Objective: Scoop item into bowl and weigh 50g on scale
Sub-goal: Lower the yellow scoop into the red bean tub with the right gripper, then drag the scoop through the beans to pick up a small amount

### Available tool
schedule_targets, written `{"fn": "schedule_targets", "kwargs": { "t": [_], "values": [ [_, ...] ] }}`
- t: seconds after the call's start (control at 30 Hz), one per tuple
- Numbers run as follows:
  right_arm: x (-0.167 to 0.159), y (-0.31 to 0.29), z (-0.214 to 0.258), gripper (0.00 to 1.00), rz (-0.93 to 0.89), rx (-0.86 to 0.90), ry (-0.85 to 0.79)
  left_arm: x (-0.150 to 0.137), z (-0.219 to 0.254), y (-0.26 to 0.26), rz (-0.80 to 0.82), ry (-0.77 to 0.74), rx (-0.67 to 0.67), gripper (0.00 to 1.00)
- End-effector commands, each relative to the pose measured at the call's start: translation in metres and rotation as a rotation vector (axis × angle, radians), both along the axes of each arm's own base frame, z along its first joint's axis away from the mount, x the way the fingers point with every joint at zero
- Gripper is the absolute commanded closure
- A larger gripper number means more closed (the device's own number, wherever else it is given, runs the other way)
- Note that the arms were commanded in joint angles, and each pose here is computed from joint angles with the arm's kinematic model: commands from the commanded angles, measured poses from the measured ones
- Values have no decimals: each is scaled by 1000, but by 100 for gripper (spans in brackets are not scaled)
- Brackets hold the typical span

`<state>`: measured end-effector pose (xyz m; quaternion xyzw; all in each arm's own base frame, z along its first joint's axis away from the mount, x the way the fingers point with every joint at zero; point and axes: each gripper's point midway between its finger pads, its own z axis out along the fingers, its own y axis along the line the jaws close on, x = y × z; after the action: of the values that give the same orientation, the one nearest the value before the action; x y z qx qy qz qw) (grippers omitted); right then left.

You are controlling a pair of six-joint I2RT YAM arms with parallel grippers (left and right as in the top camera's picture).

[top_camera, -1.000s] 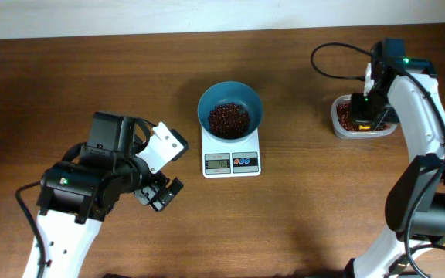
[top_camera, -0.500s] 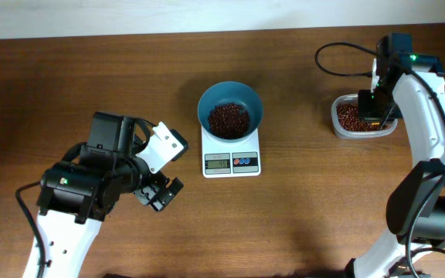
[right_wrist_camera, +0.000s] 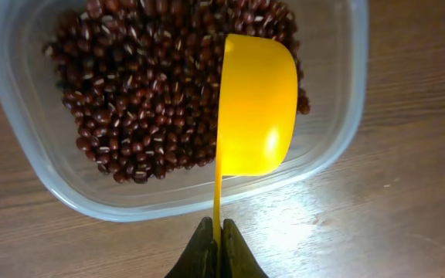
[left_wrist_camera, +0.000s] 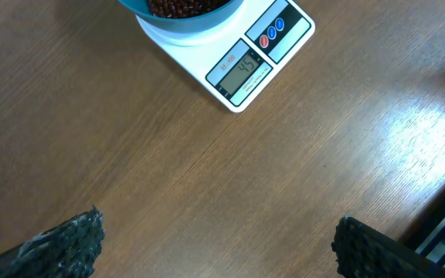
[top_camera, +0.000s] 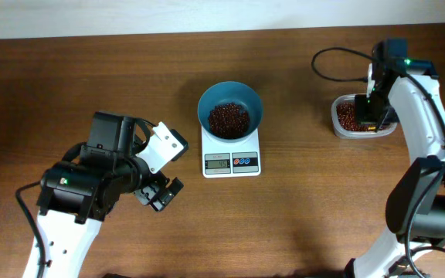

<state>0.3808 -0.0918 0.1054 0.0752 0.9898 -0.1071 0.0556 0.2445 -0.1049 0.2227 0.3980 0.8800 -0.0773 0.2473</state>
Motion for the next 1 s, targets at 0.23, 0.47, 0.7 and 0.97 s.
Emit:
{"fn": "schedule_targets", "kwargs": {
  "t": [0.23,0.47,0.7,0.97],
  "values": [
    [1,36,-21,96,29,165,3,4,5,1,-10,-19,4,1],
    [10,45,-13,96,7,222,-39,4,5,1,-10,-19,4,1],
    [9,39,-12,96,-58,230,-46,4,5,1,-10,-20,4,1],
    [6,26,-2,96,-110,379,-94,4,5,1,-10,-20,4,1]
  ]
}}
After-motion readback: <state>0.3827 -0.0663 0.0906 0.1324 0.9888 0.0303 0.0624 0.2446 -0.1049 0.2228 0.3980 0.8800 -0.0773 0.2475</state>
